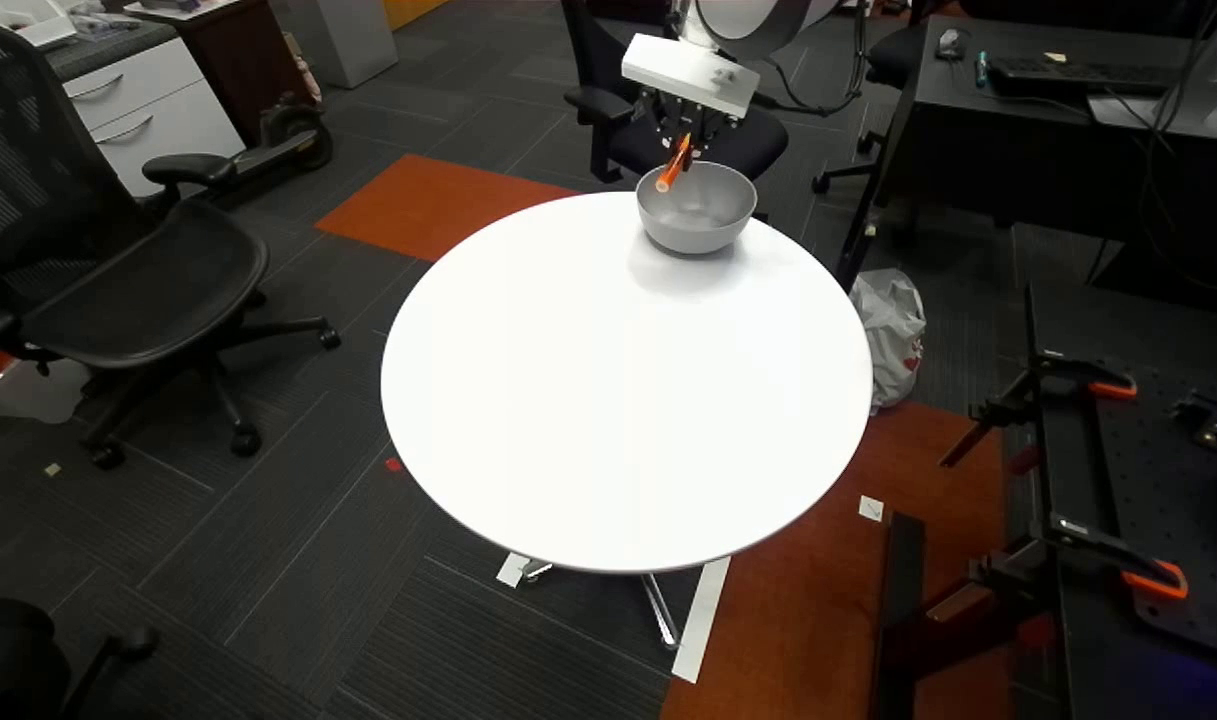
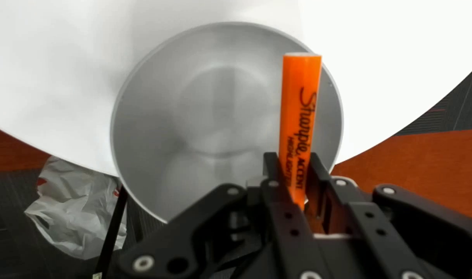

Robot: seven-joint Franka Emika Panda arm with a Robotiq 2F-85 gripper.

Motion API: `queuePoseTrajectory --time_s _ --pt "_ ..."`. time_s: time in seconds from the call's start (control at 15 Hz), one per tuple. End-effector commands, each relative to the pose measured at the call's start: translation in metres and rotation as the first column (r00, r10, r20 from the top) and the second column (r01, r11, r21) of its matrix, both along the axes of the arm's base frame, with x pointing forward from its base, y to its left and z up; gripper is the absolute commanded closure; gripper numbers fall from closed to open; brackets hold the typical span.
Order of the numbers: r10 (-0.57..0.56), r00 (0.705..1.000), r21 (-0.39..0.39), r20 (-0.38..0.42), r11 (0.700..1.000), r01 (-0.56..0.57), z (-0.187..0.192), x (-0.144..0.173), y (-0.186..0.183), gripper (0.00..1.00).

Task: Remove the marker from the bowl.

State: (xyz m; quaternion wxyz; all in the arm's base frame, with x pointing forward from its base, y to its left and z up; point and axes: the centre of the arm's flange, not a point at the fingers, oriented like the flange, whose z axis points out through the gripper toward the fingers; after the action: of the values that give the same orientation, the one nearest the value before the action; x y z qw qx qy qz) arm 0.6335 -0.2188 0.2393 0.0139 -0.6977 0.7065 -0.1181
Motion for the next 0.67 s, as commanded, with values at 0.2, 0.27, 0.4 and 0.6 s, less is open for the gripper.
queuePoseTrajectory --time_s 0.2,0.27,0.4,0.6 --pt "0.168 0.986 -0.055 -0.001 0.984 -0.168 0.022 -0.043 0.069 0.95" --pt "0.197 0.980 -0.055 -0.021 0.979 -0.198 0.019 -0.044 0.081 0.95" --pt "0.255 0.965 -0.058 -0.054 0.964 -0.258 0.014 -0.046 0.104 0.95" --pt "0.347 0.932 -0.064 -0.102 0.933 -0.354 0.005 -0.046 0.136 0.95"
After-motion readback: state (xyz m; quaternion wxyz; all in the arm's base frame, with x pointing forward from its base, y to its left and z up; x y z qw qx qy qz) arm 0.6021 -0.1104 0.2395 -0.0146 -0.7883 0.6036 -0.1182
